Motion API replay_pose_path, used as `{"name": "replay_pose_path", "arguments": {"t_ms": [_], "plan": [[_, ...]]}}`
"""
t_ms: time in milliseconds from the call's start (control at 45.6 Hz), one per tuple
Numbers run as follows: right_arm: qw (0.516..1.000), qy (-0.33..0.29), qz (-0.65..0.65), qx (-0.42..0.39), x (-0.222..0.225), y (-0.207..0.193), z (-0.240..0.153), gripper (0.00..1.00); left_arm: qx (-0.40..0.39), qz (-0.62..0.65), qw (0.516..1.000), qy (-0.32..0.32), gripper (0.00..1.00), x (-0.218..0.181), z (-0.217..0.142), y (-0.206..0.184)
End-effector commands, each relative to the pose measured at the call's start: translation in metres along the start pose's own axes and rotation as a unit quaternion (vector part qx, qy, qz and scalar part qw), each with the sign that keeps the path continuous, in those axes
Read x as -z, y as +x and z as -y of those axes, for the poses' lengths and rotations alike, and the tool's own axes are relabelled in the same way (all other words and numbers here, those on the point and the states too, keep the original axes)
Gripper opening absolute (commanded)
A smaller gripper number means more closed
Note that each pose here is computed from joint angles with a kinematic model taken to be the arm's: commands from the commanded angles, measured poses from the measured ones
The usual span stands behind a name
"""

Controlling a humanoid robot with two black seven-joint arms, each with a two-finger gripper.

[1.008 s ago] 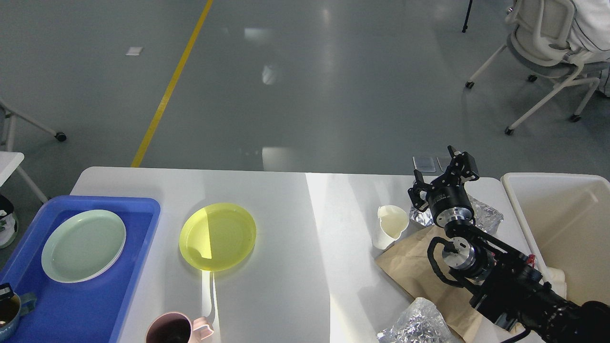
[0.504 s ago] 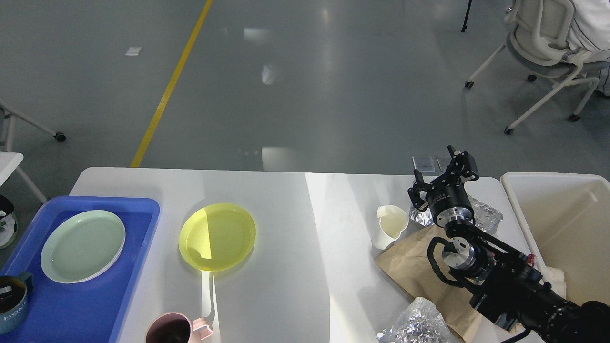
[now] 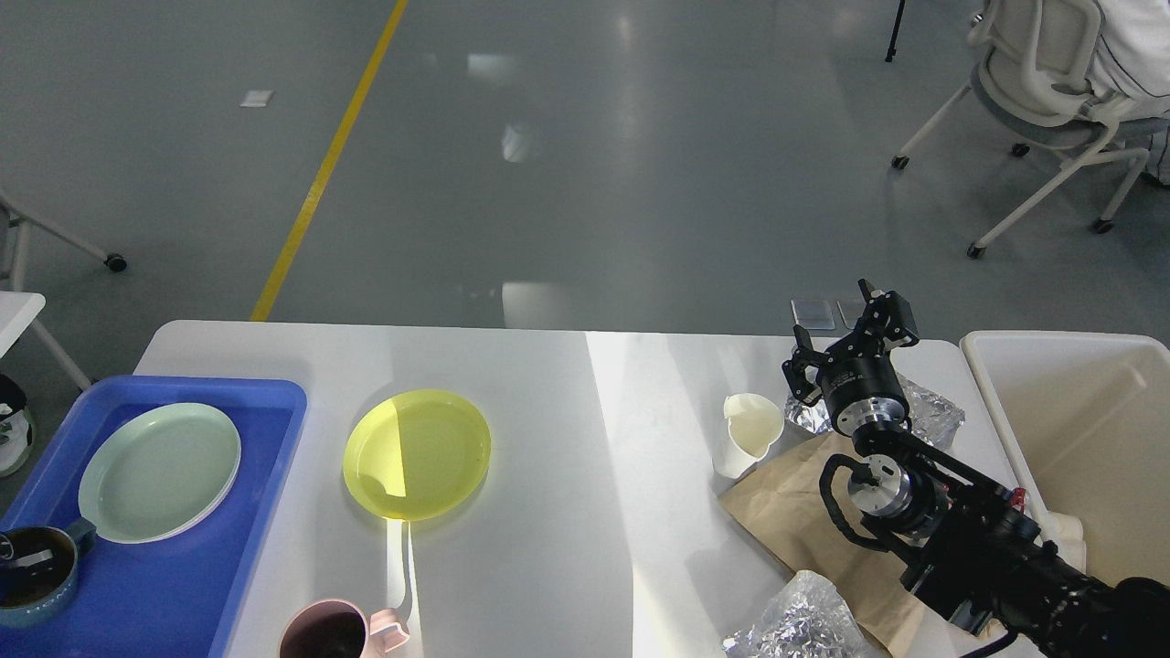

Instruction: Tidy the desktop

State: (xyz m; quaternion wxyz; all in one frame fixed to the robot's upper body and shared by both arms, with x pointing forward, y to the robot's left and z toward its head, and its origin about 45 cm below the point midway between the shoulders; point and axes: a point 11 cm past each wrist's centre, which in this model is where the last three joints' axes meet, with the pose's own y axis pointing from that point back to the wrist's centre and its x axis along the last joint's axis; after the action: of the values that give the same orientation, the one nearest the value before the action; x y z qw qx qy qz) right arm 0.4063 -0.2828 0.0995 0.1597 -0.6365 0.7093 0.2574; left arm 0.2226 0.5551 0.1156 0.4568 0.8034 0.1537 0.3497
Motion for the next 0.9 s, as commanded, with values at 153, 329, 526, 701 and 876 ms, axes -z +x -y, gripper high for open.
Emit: {"name": "replay_pose_path", "arguments": {"t_ms": [153, 329, 526, 701, 876], "plan": [[1.0, 0.0, 0.0, -0.001, 0.0, 0.0, 0.0, 1.0, 0.025, 0.006, 1.0, 0.001, 0.16, -0.002, -0.001, -0.006], [1.0, 0.0, 0.0, 0.0, 0.0, 0.0, 0.0, 1.0, 0.085, 0.029, 0.996, 0.004, 0.17, 0.005, -0.003, -0.016], [1.0, 0.0, 0.0, -0.001, 0.0, 0.0, 0.0, 1.0, 0.104, 0.038, 0.994, 0.005, 0.31, 0.007, -0.004, -0.019], [1.0, 0.001, 0.0, -0.001, 0.0, 0.0, 0.0, 1.0, 0.1, 0.027, 0.995, 0.006, 0.52, 0.012, -0.005, -0.013], [1.0, 0.0, 0.0, -0.001, 0.0, 0.0, 0.0, 1.0, 0.097, 0.021, 0.995, 0.004, 0.61, 0.014, -0.007, -0.009]]}}
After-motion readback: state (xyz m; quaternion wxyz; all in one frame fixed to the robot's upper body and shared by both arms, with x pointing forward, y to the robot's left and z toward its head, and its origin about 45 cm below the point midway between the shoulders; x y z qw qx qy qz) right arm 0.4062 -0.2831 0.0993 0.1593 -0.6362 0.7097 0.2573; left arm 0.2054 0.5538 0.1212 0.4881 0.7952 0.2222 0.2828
